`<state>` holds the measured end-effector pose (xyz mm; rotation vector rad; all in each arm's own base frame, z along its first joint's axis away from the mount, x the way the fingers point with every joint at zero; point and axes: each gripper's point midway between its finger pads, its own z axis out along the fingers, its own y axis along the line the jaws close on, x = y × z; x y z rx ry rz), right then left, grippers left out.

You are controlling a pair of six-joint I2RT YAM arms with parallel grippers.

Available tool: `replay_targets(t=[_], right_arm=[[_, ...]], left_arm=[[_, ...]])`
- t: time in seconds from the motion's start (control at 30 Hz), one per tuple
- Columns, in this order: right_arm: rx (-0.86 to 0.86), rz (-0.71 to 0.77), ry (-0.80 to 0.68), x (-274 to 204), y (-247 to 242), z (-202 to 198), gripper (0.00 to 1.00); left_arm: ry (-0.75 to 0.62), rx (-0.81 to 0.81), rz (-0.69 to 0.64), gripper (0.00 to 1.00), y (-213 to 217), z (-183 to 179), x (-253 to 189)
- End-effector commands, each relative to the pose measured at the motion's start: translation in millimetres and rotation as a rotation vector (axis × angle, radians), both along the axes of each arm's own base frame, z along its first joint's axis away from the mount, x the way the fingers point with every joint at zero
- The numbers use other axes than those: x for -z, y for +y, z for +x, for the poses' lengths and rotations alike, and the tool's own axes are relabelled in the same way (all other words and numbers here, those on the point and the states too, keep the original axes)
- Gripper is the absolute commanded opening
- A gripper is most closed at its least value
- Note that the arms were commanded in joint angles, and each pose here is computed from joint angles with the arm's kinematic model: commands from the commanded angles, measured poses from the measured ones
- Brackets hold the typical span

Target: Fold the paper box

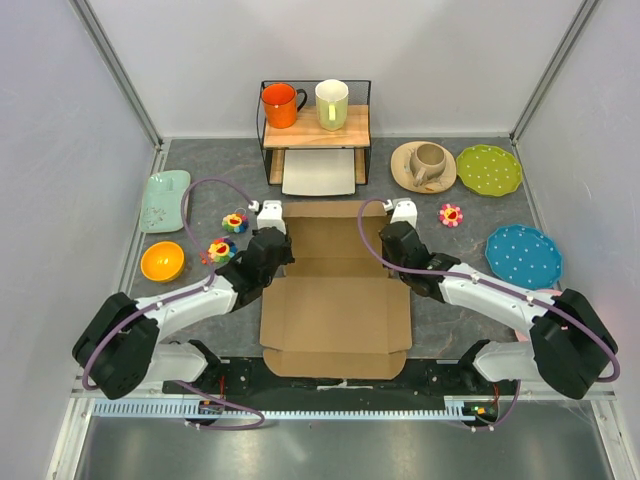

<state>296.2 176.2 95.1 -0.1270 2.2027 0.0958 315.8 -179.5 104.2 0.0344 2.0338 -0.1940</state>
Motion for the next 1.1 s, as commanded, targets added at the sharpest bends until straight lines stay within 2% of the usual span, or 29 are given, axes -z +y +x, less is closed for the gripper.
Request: replay_targets(t=[0.0, 0.17, 0.33, 0.43, 0.47, 0.57, 0.6, 0.7, 0.9, 1.0, 1.07], right_arm=[[0.030, 0.113, -0.256, -60.1, 15.2, 35.6, 0.00], [0.110, 0.082, -0.402, -69.1, 2.5, 53.1, 0.00], [0.124, 0.037, -0.425, -52.0, 4.4, 65.7, 0.00], [0.124, 0.031, -0.357, -27.3, 7.1, 63.2, 0.00], [0.116, 0.041, -0.333, -21.4, 9.4, 60.8, 0.01], [0.117, 0.056, -0.256, -3.1, 7.8, 49.0, 0.27], [0.128, 0.079, -0.247, -3.9, 7.5, 46.1, 0.40], [0.120, 0.075, -0.198, 1.3, 3.8, 34.9, 0.56], [0.129, 0.074, -0.119, -6.5, -4.7, 13.7, 0.74], [0.105, 0.124, -0.127, -20.9, -7.4, 0.6, 0.80], [0.059, 0.137, -0.080, -21.7, -4.6, -11.6, 0.82]], left_arm=[[-0.220, 0.023, -0.137, 0.30, -16.2, 20.5, -51.2], [-0.377, 0.087, -0.167, 0.33, -30.2, 31.9, -70.0], [-0.344, 0.134, -0.113, 0.31, -47.7, 45.9, -41.2], [-0.298, 0.141, -0.101, 0.23, -50.7, 46.3, -16.8], [-0.288, 0.136, -0.096, 0.18, -49.9, 45.6, -12.0], [-0.260, 0.089, -0.054, 0.08, -39.9, 42.7, 2.7], [-0.258, 0.087, -0.028, 0.07, -37.5, 42.1, 5.2], [-0.270, 0.105, 0.035, 0.05, -37.7, 42.4, 5.9], [-0.284, 0.089, 0.128, 0.03, -38.6, 48.4, -3.9], [-0.273, 0.050, 0.131, 0.03, -33.8, 49.8, -3.4], [-0.260, 0.033, 0.133, 0.03, -31.7, 48.9, -0.9]])
